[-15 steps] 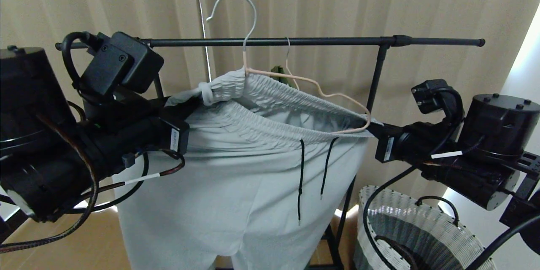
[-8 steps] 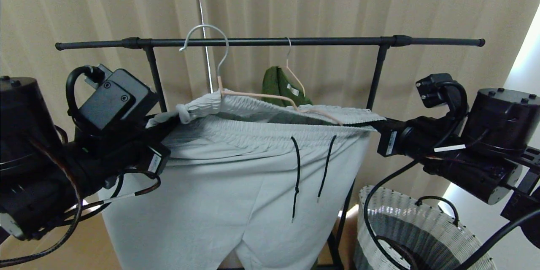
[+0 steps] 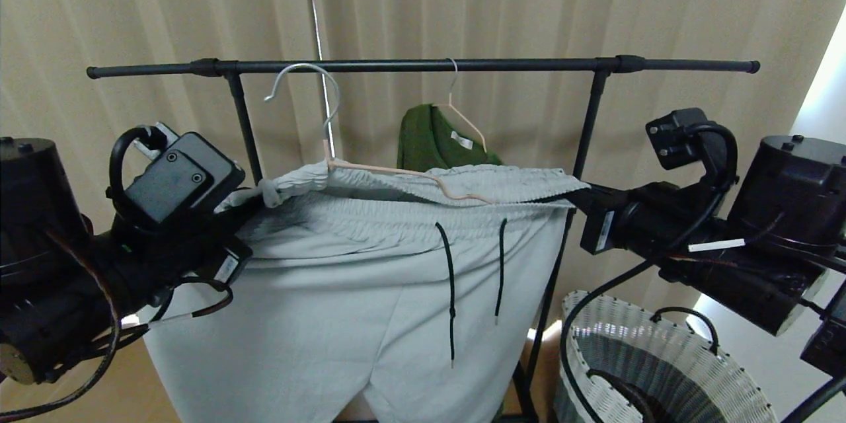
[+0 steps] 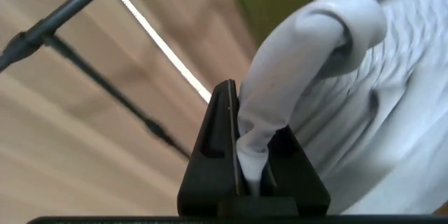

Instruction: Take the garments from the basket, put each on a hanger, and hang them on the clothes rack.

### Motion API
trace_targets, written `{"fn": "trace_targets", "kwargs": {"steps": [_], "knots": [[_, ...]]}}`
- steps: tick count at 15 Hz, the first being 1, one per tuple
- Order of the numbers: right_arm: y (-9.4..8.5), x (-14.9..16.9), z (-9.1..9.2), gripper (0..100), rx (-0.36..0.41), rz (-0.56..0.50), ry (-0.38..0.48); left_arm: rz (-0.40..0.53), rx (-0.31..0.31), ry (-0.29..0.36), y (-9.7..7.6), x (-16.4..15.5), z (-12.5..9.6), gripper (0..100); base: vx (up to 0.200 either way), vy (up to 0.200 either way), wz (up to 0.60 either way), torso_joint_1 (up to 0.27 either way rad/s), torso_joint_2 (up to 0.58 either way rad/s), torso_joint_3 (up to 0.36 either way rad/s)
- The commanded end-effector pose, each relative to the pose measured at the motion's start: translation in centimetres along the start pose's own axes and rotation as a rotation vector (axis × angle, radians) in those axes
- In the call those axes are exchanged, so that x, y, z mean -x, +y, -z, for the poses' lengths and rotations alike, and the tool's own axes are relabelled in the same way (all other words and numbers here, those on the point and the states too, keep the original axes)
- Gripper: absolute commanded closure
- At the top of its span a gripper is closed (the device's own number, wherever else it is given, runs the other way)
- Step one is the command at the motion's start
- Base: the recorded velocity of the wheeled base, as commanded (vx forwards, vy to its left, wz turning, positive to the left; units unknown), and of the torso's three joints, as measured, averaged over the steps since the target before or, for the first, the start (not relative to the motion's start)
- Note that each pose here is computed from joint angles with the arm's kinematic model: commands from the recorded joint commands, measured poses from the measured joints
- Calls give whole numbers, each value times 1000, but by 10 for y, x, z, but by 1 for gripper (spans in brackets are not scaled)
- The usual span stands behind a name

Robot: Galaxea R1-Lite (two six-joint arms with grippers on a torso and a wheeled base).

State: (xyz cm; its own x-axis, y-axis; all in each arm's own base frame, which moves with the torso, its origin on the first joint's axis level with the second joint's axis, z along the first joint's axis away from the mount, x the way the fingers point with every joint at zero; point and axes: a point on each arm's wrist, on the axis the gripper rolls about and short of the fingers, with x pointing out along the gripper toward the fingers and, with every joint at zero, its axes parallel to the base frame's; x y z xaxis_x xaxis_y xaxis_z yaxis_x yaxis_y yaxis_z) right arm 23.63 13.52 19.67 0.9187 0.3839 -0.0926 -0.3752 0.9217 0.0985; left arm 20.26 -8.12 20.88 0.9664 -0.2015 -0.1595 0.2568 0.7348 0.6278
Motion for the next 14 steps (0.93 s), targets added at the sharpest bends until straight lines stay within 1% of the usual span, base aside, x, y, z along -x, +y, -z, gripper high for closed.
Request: {"fn": "trace_targets", "kwargs": {"steps": [1, 2, 3, 5, 7, 9, 10, 11, 12, 13, 14], "knots": [[22, 6, -4, 100, 3, -89, -17, 25, -17, 21, -6, -5, 5, 100, 0, 0, 0, 0, 0, 0], [31, 4, -4, 100, 5, -119, -14, 41, -31, 10, -11, -4, 5, 100, 0, 0, 0, 0, 0, 0], [35, 3, -3, 100, 7, -133, -11, 49, -40, 7, -14, -3, 6, 100, 0, 0, 0, 0, 0, 0], [50, -1, 3, 100, 7, -182, 8, 57, -81, 7, -20, -6, 11, 100, 0, 0, 0, 0, 0, 0], [62, 3, 8, 100, 10, -226, 24, 54, -79, 10, -24, -14, 14, 100, 0, 0, 0, 0, 0, 0], [62, 4, 9, 100, 15, -222, 27, 12, -63, -8, -21, -19, 11, 100, 0, 0, 0, 0, 0, 0], [57, 4, 10, 100, 17, -202, 31, -71, -41, 12, -16, -21, 10, 100, 0, 0, 0, 0, 0, 0], [52, 4, 11, 100, 18, -184, 34, -102, -20, 21, -14, -21, 9, 100, 0, 0, 0, 0, 0, 0], [43, 3, 15, 100, 29, -155, 48, -139, 49, 28, -13, -21, 7, 100, 0, 0, 0, 0, 0, 0], [40, 4, 18, 100, 36, -146, 59, -149, 93, 31, -12, -23, 6, 100, 0, 0, 0, 0, 0, 0], [38, 7, 21, 100, 38, -147, 70, -162, 122, 47, -13, -26, 7, 100, 0, 0, 0, 0, 0, 0]]}}
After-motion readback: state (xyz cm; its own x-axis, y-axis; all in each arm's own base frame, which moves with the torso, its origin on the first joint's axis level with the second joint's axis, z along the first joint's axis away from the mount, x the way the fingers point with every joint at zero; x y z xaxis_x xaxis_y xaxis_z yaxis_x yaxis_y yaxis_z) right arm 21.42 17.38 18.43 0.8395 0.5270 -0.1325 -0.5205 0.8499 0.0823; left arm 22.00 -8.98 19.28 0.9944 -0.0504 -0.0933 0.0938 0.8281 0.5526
